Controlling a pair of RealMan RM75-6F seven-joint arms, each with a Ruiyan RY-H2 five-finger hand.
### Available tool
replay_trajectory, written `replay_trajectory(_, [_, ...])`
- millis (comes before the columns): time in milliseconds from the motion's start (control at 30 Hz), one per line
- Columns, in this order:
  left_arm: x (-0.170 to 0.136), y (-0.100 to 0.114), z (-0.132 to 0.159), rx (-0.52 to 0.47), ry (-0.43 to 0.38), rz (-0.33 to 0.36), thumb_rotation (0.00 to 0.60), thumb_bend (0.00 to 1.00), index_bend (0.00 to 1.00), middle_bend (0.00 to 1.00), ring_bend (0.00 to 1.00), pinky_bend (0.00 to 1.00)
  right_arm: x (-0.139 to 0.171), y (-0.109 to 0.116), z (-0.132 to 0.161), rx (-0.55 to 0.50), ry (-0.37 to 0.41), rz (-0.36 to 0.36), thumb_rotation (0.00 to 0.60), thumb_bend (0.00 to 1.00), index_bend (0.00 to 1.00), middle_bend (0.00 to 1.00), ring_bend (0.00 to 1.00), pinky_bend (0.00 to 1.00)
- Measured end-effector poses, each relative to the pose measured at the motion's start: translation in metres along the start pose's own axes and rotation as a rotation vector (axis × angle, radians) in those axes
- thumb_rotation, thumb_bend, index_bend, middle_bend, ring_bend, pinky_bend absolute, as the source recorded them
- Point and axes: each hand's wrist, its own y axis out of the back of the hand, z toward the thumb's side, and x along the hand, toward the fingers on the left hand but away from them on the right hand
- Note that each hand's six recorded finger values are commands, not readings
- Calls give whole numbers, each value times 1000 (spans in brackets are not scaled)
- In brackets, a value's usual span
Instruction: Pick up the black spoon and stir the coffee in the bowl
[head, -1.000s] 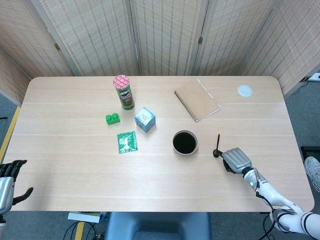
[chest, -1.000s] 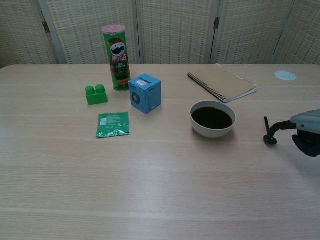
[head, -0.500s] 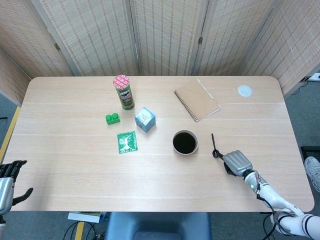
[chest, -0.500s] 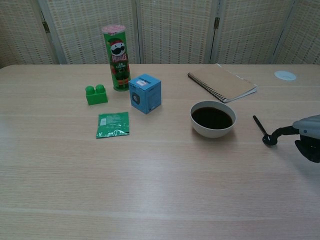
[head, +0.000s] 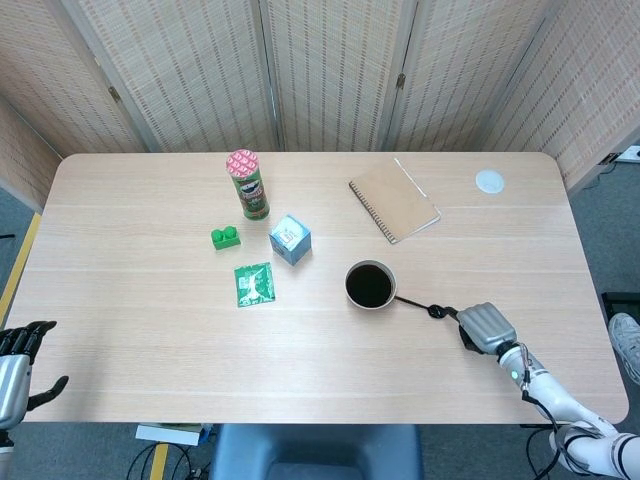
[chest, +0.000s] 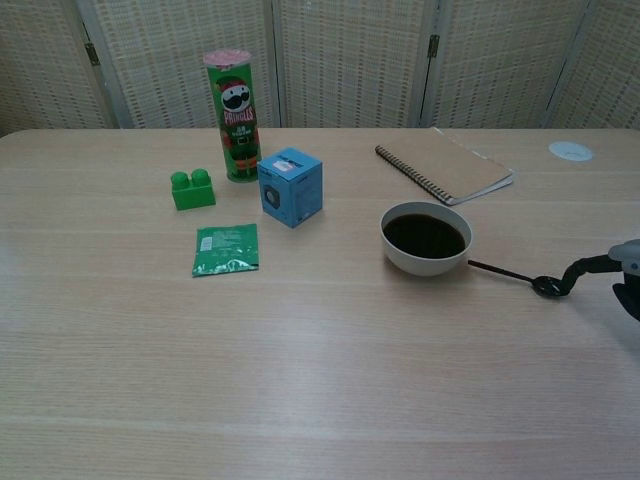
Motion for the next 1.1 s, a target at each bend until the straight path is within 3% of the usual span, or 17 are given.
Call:
replay_trajectory(267, [0, -1, 0, 2, 3, -3, 600, 235, 209, 226, 213, 191, -4, 1, -5, -5, -11, -6, 600, 955, 242, 1000, 1000, 1000])
replay_trajectory(400, [0, 0, -1, 2, 5, -1, 600, 235, 209, 226, 213, 191, -6, 3, -6, 1, -14, -15, 600, 899, 242, 1000, 1000, 1000])
replay_trajectory(500, [-1, 1, -1, 1, 6, 3, 600, 235, 209, 226, 213, 191, -6, 6, -4, -5, -11, -35, 600, 742, 242, 1000, 1000, 1000])
replay_trajectory(633, [0, 1, -1, 2, 5, 0, 600, 235, 209, 226, 213, 191, -2, 12, -2, -11, -5, -77, 600, 431, 240, 1000, 1000, 1000])
replay_trajectory(700, [1, 0, 0, 3, 3, 0, 600, 235, 209, 226, 213, 191, 0, 15, 1, -16, 0, -99, 600, 332, 240, 1000, 1000, 1000])
replay_trajectory(800, [2, 0, 1, 1, -2, 1, 600, 235, 209, 226, 213, 191, 4, 22, 8, -21, 17, -142, 600, 227, 240, 992, 1000, 1000])
replay_trajectory(967, [2, 1, 3, -3, -6, 3, 600, 235, 209, 226, 213, 191, 9, 32, 30, -24, 75, -211, 600, 55, 240, 893, 981, 1000])
replay_trajectory(1100, [1, 1, 1, -5, -1, 5, 600, 235, 209, 226, 213, 191, 10, 35, 47, -43, 111, -217, 600, 35, 240, 813, 872, 1000])
